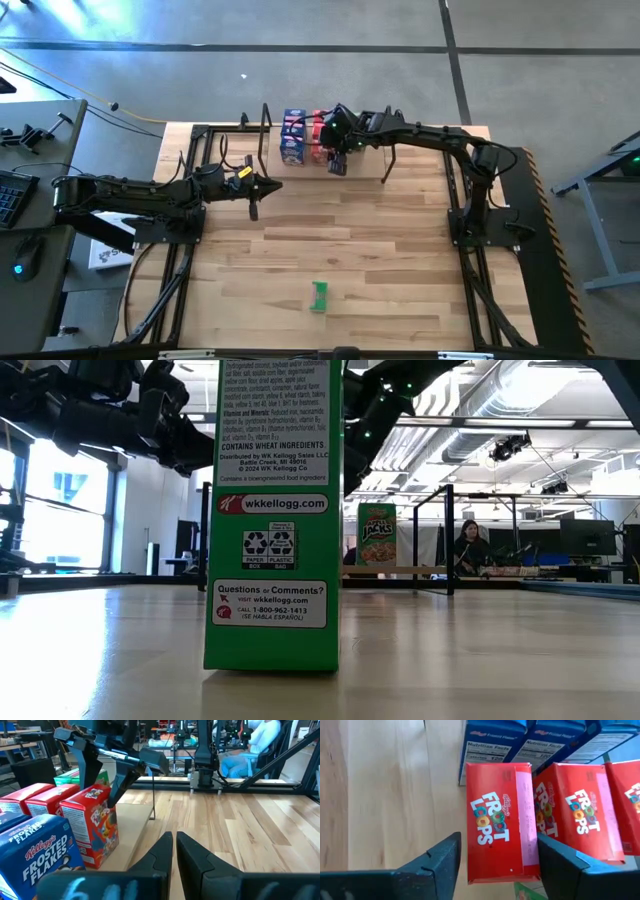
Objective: Stack cereal on shelf
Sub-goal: Put the red cereal box on the shelf aligned with the other red cereal box, then put the green cereal box on the shelf aligned with the other green cereal box
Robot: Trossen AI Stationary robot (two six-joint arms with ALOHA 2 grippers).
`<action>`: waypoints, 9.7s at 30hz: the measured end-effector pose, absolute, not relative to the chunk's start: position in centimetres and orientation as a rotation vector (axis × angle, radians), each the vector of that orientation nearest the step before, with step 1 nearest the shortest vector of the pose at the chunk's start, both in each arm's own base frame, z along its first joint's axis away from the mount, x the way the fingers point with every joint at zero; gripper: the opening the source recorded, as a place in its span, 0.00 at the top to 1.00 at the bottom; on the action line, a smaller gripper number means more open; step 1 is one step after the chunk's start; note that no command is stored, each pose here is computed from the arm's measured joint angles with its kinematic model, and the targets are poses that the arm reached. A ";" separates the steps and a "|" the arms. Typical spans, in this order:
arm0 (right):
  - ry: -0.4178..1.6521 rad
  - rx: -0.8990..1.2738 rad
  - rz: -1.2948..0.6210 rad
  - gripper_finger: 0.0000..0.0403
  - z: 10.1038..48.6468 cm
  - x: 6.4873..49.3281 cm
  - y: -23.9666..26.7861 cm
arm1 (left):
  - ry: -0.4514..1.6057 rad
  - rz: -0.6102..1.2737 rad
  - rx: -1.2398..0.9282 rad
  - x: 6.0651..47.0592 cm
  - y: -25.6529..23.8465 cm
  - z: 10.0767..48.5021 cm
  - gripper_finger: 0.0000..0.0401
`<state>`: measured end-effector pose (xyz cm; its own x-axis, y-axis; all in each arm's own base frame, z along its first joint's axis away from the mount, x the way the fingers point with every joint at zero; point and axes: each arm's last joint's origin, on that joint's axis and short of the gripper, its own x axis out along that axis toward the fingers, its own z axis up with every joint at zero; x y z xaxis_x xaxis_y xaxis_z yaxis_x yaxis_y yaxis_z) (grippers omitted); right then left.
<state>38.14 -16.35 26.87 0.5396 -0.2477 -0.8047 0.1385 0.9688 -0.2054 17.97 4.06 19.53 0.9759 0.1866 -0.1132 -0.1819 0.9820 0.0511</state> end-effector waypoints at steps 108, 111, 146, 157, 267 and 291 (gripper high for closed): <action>0.961 0.149 -0.164 0.99 23.2 35.8 12.3 | 0.185 0.125 0.053 17.9 3.8 18.9 1.00; 0.925 0.224 -0.135 0.92 24.8 35.7 11.1 | 0.184 0.126 0.053 17.9 3.8 18.9 1.00; 1.017 0.066 0.099 0.38 22.5 44.0 12.3 | 0.202 0.132 0.052 17.9 3.8 18.7 1.00; 1.029 0.084 0.143 0.56 22.5 44.0 12.3 | 0.210 0.131 0.051 17.9 3.8 18.7 1.00; 0.891 0.128 -0.612 1.00 18.0 31.4 -8.8 | 0.231 0.145 0.049 17.8 3.8 18.4 1.00; 0.787 0.107 -0.615 1.00 18.4 32.1 -10.3 | 0.241 0.144 0.047 17.8 3.8 18.4 1.00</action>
<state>32.13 -10.29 18.36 0.5421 -0.4776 -0.6913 0.5551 0.8212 -0.1320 17.82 3.82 18.36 0.9609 0.1477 -0.2341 -0.1365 0.9886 0.0635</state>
